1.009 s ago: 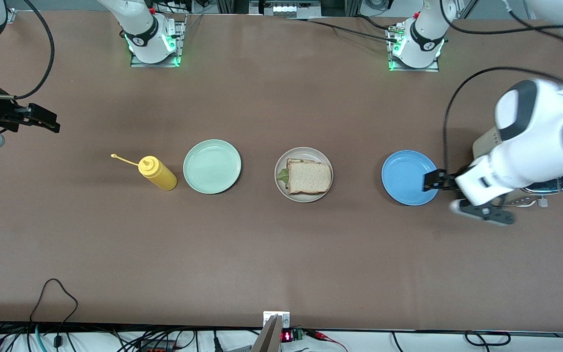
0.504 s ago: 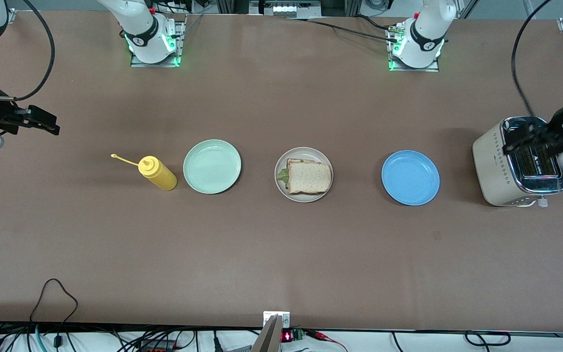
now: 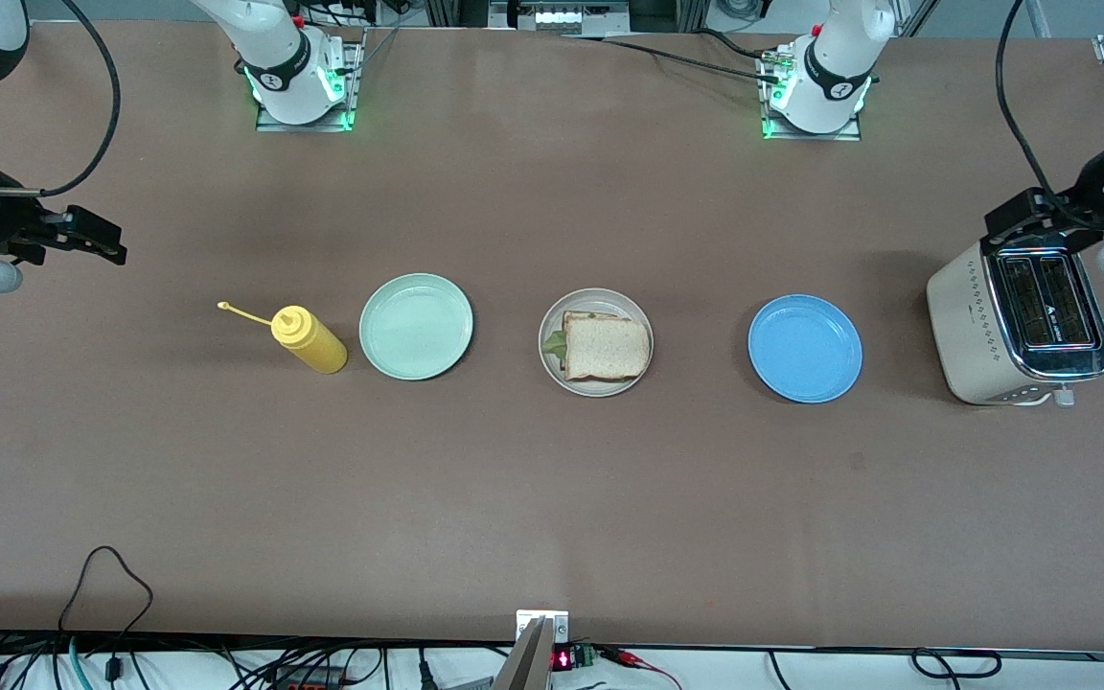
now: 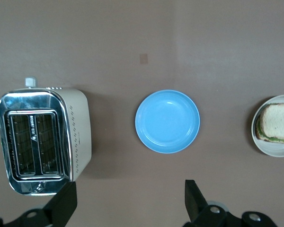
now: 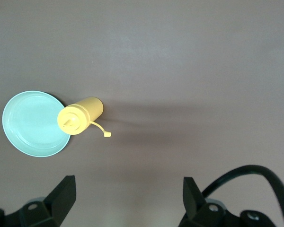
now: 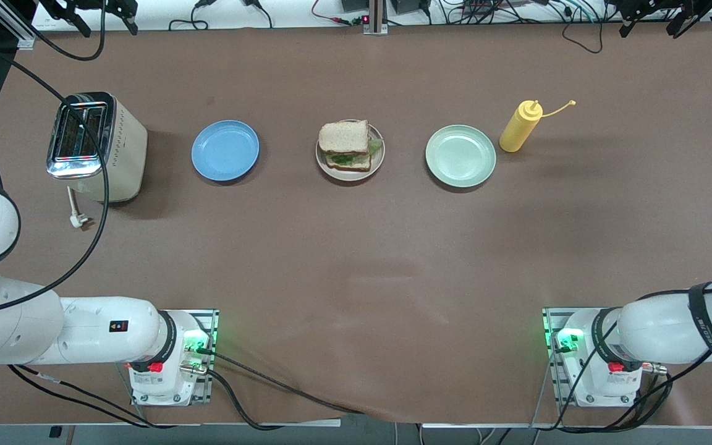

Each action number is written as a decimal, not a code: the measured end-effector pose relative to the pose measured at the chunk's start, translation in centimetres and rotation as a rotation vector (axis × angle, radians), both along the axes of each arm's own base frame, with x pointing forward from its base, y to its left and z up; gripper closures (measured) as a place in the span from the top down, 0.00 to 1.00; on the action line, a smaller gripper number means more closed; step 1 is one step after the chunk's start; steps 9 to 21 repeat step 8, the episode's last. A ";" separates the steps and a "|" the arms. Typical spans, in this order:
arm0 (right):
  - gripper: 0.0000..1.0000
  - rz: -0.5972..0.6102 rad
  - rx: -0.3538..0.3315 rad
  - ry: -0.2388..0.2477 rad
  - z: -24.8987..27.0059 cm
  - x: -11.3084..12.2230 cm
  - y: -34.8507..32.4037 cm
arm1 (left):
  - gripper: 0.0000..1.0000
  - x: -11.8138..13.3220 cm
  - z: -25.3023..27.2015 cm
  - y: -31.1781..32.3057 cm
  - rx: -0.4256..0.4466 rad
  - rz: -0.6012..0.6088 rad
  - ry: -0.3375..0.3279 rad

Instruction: Make sandwich in beige plate with both arms

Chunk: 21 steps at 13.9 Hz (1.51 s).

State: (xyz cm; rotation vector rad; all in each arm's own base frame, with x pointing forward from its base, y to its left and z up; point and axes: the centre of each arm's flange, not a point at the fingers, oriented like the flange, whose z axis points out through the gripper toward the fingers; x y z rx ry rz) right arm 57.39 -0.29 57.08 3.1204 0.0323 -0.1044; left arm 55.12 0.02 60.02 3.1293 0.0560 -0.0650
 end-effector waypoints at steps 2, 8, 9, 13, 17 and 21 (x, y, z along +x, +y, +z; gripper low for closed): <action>1.00 0.000 0.000 0.000 0.0 0.0 0.0 | 1.00 -0.8 -0.1 0.2 0.001 0.004 0.007; 1.00 0.000 0.000 0.000 0.0 0.0 0.0 | 1.00 -2.4 -0.1 0.3 0.002 0.006 0.027; 1.00 0.000 0.000 0.000 0.0 0.0 0.0 | 1.00 -2.4 -0.1 0.3 0.002 0.006 0.027; 1.00 0.000 0.000 0.000 0.0 0.0 0.0 | 1.00 -2.4 -0.1 0.3 0.002 0.006 0.027; 1.00 0.000 0.000 0.000 0.0 0.0 0.0 | 1.00 -2.4 -0.1 0.3 0.002 0.006 0.027; 1.00 0.000 0.000 0.000 0.0 0.0 0.0 | 1.00 -2.4 -0.1 0.3 0.002 0.006 0.027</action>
